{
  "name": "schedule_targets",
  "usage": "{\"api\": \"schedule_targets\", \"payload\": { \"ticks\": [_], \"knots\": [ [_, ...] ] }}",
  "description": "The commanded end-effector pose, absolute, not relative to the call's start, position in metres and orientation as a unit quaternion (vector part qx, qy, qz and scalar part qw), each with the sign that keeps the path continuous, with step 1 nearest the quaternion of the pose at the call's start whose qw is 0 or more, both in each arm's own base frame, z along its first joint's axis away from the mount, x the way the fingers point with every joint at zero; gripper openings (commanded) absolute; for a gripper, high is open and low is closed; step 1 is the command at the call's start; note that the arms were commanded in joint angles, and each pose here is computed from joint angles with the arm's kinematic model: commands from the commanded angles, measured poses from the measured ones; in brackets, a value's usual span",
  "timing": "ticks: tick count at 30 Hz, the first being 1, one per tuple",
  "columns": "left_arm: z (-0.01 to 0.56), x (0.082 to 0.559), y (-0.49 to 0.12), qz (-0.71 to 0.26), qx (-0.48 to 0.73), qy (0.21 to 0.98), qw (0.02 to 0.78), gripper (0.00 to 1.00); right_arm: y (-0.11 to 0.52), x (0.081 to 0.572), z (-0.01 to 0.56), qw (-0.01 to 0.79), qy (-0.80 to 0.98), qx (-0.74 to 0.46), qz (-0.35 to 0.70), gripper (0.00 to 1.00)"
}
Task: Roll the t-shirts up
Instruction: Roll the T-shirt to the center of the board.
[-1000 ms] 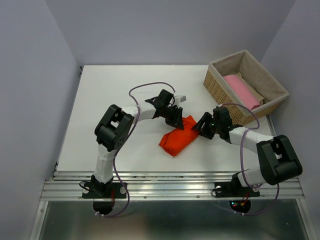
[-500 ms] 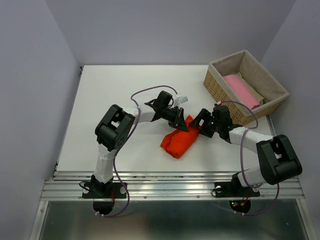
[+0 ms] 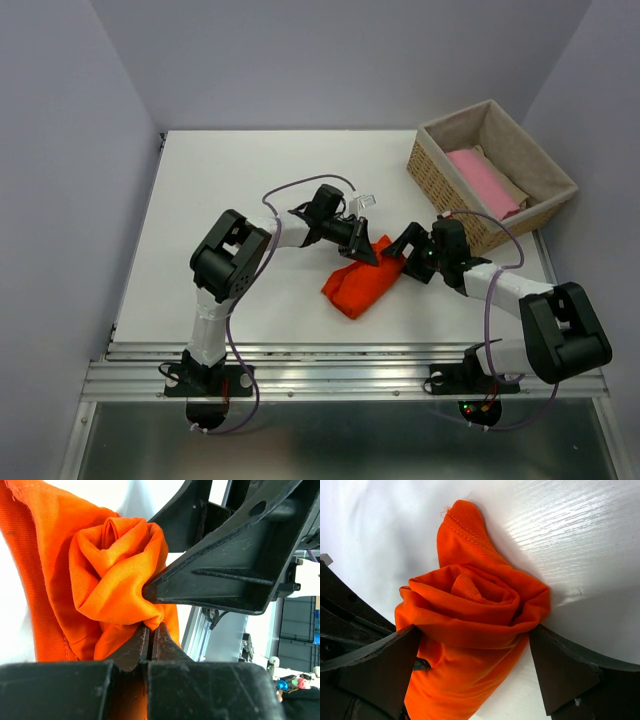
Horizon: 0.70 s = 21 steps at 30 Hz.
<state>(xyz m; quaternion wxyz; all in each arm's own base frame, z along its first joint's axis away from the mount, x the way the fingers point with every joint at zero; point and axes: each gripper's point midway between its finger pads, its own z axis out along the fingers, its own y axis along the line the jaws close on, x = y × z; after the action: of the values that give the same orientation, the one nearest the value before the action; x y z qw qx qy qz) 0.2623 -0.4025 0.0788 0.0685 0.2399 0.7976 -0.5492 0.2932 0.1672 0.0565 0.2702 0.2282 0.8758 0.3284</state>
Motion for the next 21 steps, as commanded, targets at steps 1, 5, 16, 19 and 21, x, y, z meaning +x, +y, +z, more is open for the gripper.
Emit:
{"api": "schedule_targets", "payload": {
  "ticks": [1,5,16,19,21],
  "knots": [
    [0.099,0.26,-0.403,-0.574,0.259,0.773,0.081,0.0,0.165,0.302,0.059,0.286,0.869,0.233,0.33,0.94],
    [0.1,0.26,-0.403,-0.578,0.256,0.77,0.08,0.0,0.164,0.302,0.054,0.284,0.868,0.242,0.328,0.94],
    [0.103,0.254,-0.404,-0.6,0.262,0.753,0.067,0.0,0.186,0.304,0.05,0.281,0.828,0.249,0.416,0.77],
    [0.102,0.252,-0.403,-0.602,0.264,0.751,0.064,0.0,0.19,0.305,0.058,0.291,0.817,0.239,0.438,0.76],
    [0.1,0.252,-0.402,-0.602,0.263,0.752,0.063,0.0,0.195,0.305,0.069,0.303,0.803,0.224,0.462,0.72]
  ]
}}
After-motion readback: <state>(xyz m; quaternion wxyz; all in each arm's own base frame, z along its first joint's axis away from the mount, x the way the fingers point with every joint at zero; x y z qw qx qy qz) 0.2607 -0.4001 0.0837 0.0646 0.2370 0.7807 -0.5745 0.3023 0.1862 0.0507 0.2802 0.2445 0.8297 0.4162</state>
